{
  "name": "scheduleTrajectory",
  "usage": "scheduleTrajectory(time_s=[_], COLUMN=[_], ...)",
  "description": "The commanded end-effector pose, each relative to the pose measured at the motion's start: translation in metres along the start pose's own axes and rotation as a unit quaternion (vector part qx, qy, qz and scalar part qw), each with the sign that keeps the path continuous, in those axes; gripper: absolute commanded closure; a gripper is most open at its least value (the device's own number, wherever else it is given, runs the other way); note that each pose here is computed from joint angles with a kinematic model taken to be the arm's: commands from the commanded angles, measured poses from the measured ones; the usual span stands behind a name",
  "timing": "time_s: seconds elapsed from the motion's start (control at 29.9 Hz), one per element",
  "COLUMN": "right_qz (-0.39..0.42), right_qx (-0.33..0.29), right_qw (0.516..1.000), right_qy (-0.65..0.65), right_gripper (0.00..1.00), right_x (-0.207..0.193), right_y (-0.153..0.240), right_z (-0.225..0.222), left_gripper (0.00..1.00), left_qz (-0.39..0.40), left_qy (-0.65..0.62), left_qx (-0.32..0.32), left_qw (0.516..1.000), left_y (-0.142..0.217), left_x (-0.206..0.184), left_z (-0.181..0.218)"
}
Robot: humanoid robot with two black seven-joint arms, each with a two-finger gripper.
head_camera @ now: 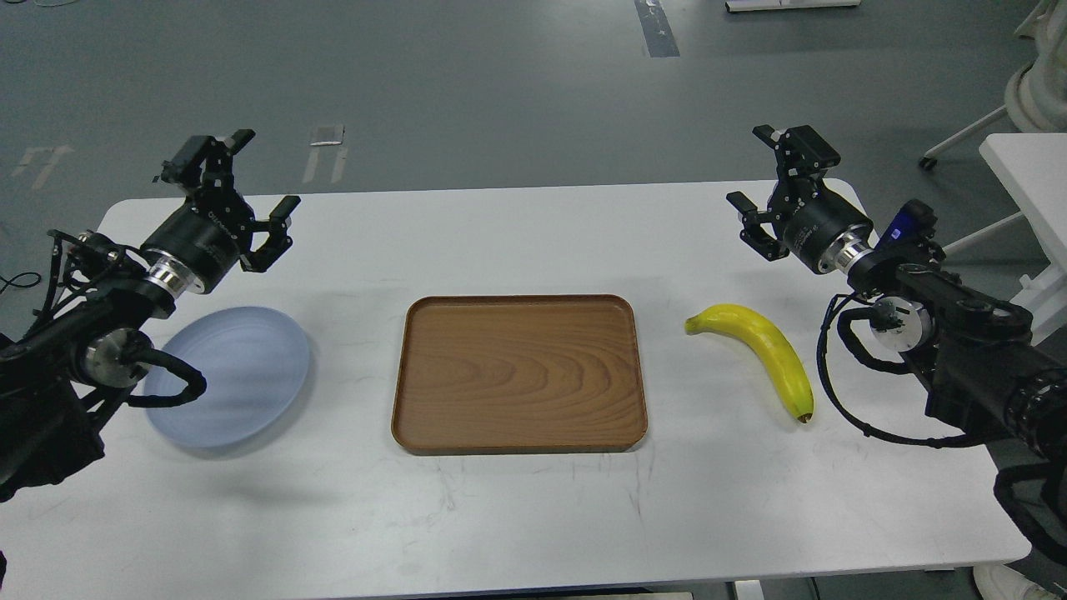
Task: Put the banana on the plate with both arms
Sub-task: 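Move the left gripper outward beside the light blue plate's rim, then lower the left gripper and grasp the light blue plate's edge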
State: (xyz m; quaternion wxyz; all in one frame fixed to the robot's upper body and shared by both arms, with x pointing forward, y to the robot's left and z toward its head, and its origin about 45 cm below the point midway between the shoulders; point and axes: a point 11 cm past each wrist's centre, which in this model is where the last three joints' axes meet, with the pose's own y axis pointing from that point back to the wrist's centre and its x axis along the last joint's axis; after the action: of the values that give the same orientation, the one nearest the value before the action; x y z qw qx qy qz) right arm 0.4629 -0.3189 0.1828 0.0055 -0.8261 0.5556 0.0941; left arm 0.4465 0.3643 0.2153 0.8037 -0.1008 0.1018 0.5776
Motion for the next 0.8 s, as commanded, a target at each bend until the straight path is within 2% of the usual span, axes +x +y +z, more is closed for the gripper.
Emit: scheduleTrajectory(time_s=[0.0,0.07,0.17,0.23,0.27,0.33,0.43,0.54,0.67,0.77], right_qz=[-0.003,-0.005,-0.002,-0.003,-0.003,-0.005,-0.007,-0.010,-0.010,-0.011], right_qx=[-0.003,-0.003,-0.003,-0.009,-0.009,-0.010,-0.010,-0.010,-0.010,-0.010], right_qw=[1.000,1.000,1.000,1.000,1.000,1.000,1.000,1.000,1.000,1.000], right_qy=[0.006,0.007,0.009,0.016,0.016,0.019,0.018,0.016,0.016,0.017], right_gripper=[0.00,0.00,0.00,0.00,0.00,0.00,0.00,0.00,0.00,0.00], right_x=[-0.001,-0.001,0.002,0.003,0.003,0.003,0.001,-0.002,-0.002,-0.002], right_y=[-0.001,-0.002,0.000,0.002,0.002,0.001,0.000,-0.001,-0.002,-0.002], right_z=[-0.001,-0.002,-0.003,-0.002,-0.002,-0.003,-0.002,-0.001,-0.001,-0.001], left_gripper=[0.00,0.00,0.00,0.00,0.00,0.00,0.00,0.00,0.00,0.00], left_qz=[-0.007,-0.015,-0.071,-0.127,-0.127,-0.172,-0.222,-0.260,-0.266,-0.256], left_qy=[-0.050,-0.090,-0.233,-0.334,-0.335,-0.413,-0.495,-0.580,-0.625,-0.640], left_qx=[-0.002,0.012,0.066,0.105,0.105,0.141,0.190,0.275,0.329,0.358], left_qw=[0.999,0.996,0.968,0.928,0.928,0.883,0.818,0.721,0.656,0.631], left_y=[0.001,0.008,0.016,0.021,0.021,0.033,0.048,0.074,0.097,0.115], left_x=[0.011,0.017,0.017,0.007,0.007,0.001,-0.003,0.017,0.043,0.065], left_z=[0.030,0.039,0.058,0.068,0.069,0.071,0.059,0.036,0.015,0.004])
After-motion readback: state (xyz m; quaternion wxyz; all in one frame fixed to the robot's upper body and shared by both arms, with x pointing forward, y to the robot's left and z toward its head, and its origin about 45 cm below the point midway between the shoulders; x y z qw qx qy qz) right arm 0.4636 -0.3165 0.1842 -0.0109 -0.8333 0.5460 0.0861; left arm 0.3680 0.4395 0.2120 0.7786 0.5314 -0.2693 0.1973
